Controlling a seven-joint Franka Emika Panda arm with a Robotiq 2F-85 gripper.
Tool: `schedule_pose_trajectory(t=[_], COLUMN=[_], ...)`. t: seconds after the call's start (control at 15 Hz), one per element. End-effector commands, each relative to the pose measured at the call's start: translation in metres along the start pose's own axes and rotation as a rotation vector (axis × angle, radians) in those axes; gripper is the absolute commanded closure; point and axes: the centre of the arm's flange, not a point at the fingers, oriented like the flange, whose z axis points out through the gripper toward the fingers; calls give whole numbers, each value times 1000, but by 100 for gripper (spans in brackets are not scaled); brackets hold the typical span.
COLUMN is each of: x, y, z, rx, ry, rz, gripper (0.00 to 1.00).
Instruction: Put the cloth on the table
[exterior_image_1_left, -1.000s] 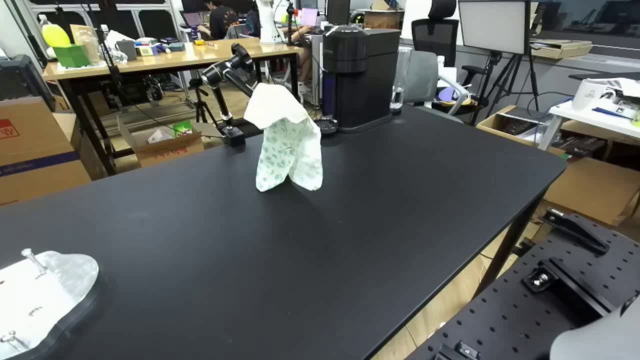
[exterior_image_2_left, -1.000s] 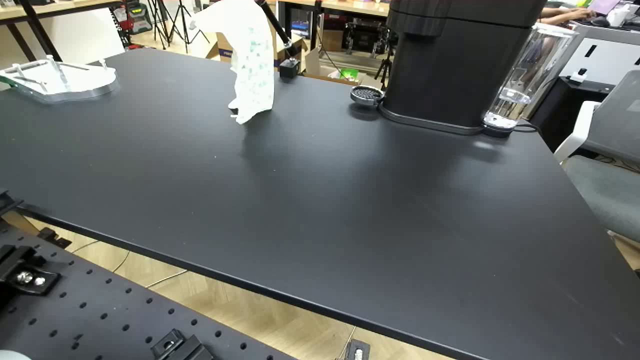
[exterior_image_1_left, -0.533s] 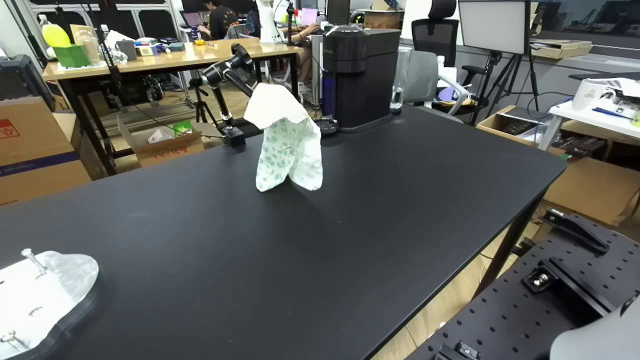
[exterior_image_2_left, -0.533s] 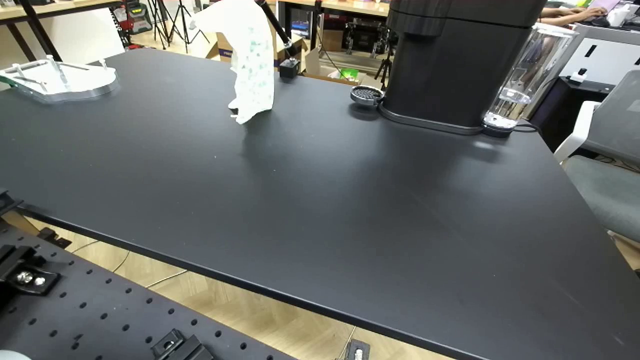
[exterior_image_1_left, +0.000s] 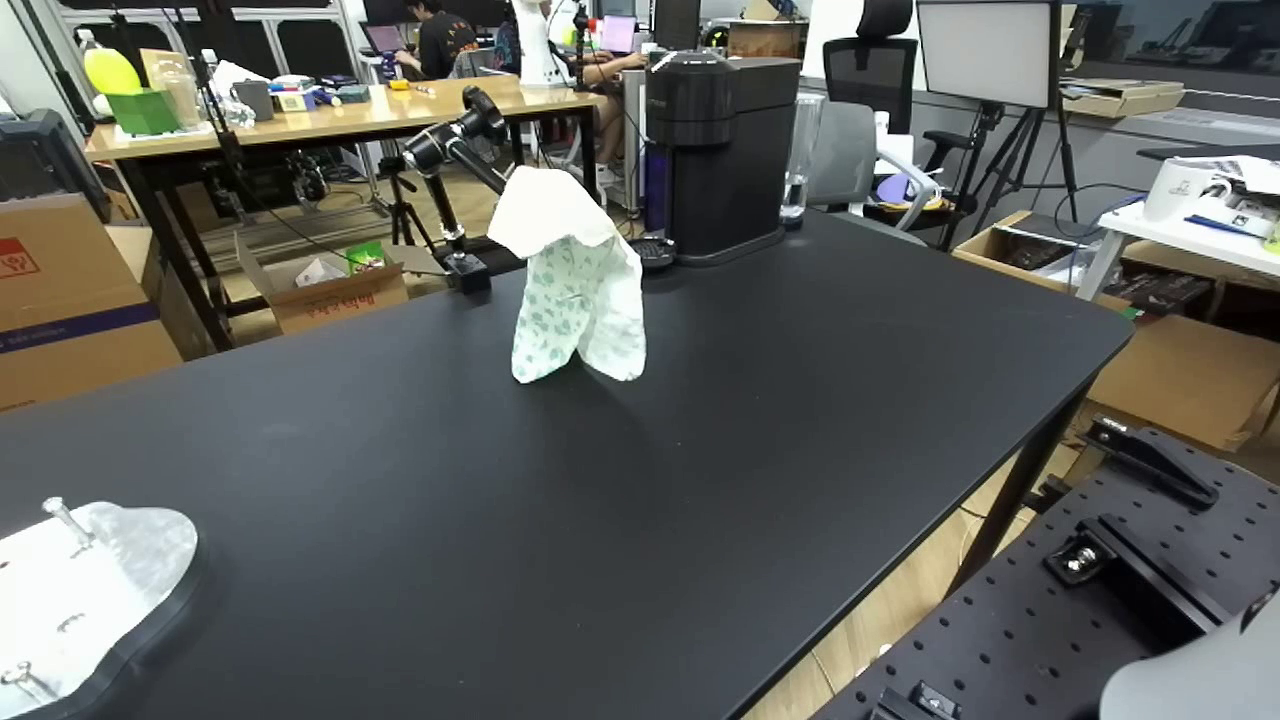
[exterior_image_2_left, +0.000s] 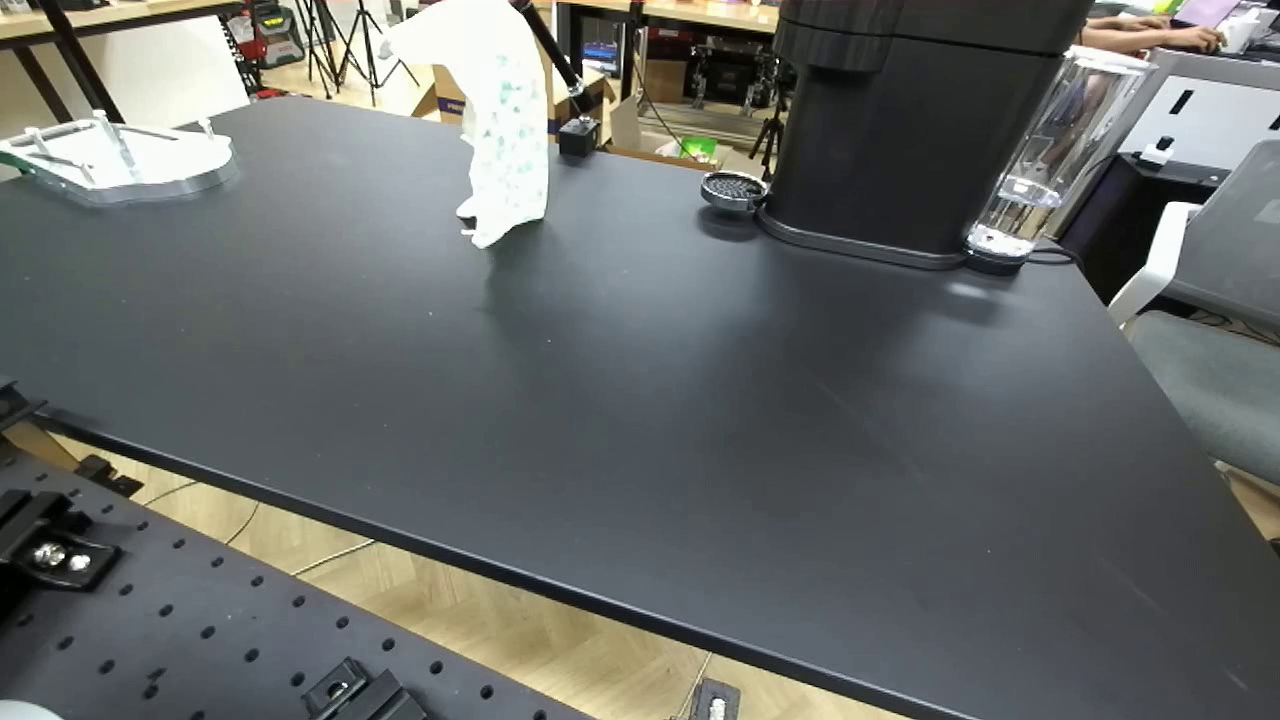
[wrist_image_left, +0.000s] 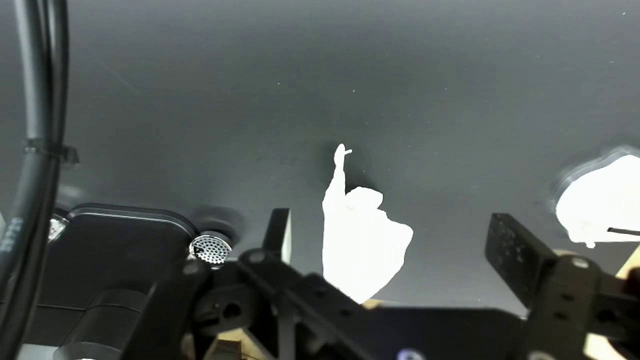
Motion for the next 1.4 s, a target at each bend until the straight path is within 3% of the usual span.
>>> schedule_pose_trajectory(t=[0.0,0.6,1.07,1.33], x=[8,36,52,64], y=[8,-3,-13,-17], z=[45,181,246,271], rx=[-53,-24,-21,-59], ry=[26,34,76,159], rz=[-12,-201,-284,-325], gripper=[0,0,0,0])
